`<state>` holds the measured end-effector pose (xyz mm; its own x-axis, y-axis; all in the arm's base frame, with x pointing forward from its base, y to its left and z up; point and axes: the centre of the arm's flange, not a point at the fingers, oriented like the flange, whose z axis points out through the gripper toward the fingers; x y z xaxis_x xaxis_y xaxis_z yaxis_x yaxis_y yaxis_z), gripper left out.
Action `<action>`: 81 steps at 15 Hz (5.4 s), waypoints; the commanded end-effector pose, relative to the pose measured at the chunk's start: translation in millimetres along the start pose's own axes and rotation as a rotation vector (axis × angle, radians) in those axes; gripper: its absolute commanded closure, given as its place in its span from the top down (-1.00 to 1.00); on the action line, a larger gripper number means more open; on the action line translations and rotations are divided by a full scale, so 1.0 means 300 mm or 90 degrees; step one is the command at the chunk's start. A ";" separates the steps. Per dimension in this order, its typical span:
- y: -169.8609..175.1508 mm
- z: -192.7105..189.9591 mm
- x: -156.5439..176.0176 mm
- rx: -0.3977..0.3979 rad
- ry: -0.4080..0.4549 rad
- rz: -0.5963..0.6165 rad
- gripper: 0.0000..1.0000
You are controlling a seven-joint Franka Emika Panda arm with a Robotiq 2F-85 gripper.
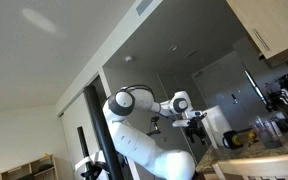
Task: Put the cup in the black bowl
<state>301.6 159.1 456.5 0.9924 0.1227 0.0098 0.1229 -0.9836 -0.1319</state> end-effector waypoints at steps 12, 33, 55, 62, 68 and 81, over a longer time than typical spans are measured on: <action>-0.005 -0.052 0.074 -0.004 0.008 -0.002 1.00; 0.469 -0.402 0.637 -0.034 0.202 0.397 1.00; 0.684 -0.337 0.622 -0.073 0.250 0.583 1.00; 0.720 -0.207 0.667 -0.078 0.178 0.605 1.00; 0.750 -0.149 0.686 -0.086 0.146 0.621 1.00; 0.776 -0.102 0.681 -0.079 0.127 0.626 1.00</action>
<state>533.6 -45.0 464.6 0.6374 -0.7566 0.1457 -0.7561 -0.6506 -0.0704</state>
